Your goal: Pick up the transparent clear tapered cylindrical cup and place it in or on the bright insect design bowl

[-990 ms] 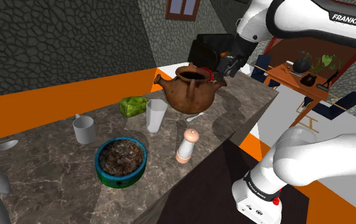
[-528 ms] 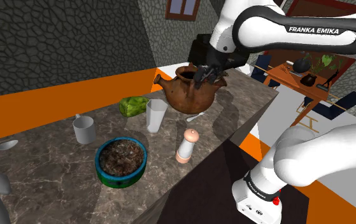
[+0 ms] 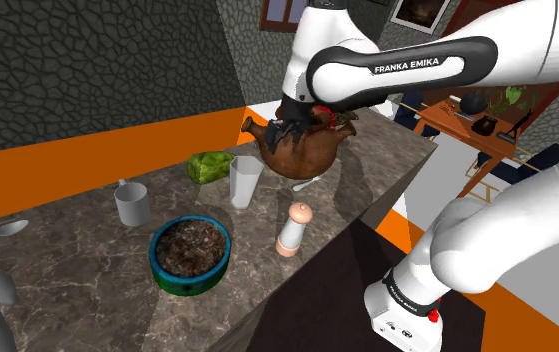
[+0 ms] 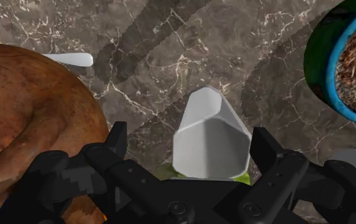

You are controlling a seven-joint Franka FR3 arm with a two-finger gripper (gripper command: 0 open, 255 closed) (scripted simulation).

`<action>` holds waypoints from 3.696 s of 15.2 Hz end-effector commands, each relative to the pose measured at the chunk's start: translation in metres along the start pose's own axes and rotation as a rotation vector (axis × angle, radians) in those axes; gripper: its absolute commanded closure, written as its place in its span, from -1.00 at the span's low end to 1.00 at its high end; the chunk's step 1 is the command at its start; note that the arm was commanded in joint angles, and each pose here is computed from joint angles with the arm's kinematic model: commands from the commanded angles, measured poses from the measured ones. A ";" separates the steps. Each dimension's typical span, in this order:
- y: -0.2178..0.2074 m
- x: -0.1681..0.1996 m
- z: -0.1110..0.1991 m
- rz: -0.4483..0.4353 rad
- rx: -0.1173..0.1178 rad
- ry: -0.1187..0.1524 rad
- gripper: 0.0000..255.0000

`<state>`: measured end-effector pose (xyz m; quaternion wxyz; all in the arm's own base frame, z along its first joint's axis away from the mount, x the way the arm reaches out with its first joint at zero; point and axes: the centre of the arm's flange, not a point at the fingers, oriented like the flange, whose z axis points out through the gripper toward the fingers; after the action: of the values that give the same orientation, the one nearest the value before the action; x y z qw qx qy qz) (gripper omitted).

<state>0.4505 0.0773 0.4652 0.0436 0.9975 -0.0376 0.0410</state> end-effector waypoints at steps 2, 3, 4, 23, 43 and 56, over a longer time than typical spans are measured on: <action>-0.023 0.021 0.025 -0.006 -0.005 -0.005 -1.00; -0.030 0.028 0.034 -0.008 -0.007 -0.007 -1.00; -0.038 0.035 0.042 -0.010 -0.009 -0.008 -1.00; -0.095 0.091 0.151 -0.027 -0.025 -0.023 -1.00; -0.093 0.093 0.125 -0.027 -0.025 -0.023 1.00; -0.087 0.099 0.057 -0.027 -0.025 -0.023 1.00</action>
<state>0.5592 0.1516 0.4040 0.0560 0.9977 -0.0252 0.0287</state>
